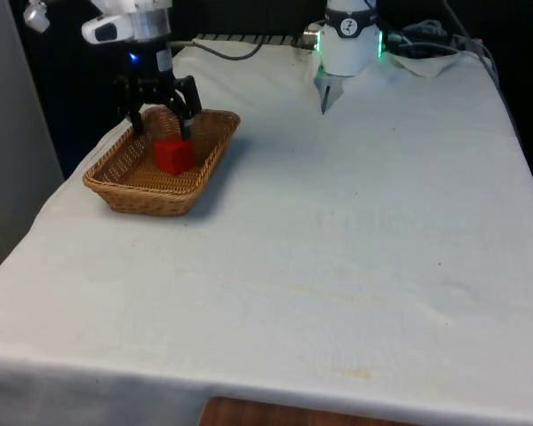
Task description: Pick up the cube and place it into the basket.
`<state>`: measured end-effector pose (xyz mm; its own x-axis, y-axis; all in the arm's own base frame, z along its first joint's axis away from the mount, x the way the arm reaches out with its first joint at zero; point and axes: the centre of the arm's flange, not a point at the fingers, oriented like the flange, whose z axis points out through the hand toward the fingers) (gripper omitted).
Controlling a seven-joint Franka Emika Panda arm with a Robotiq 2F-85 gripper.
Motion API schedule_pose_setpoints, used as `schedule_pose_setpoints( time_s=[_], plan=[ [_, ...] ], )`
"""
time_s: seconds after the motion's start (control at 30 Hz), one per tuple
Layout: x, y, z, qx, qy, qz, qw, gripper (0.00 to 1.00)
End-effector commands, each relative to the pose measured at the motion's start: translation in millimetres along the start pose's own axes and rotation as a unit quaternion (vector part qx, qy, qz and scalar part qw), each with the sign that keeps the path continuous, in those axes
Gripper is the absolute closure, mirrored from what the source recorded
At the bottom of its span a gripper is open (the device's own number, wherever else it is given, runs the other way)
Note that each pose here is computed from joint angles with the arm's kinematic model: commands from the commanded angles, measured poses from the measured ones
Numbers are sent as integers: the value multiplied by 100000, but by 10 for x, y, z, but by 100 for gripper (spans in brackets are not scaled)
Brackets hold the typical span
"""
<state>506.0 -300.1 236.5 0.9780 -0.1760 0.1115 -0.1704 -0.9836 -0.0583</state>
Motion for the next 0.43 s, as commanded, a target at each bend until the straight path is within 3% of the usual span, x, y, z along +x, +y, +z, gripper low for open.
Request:
schedule_pose_setpoints(
  time_s=[0.0,0.4],
  plan=[
    [8,-32,-71,-174,414,473,99998,0],
    [94,-214,-268,981,2381,980,99962,0]
  ],
)
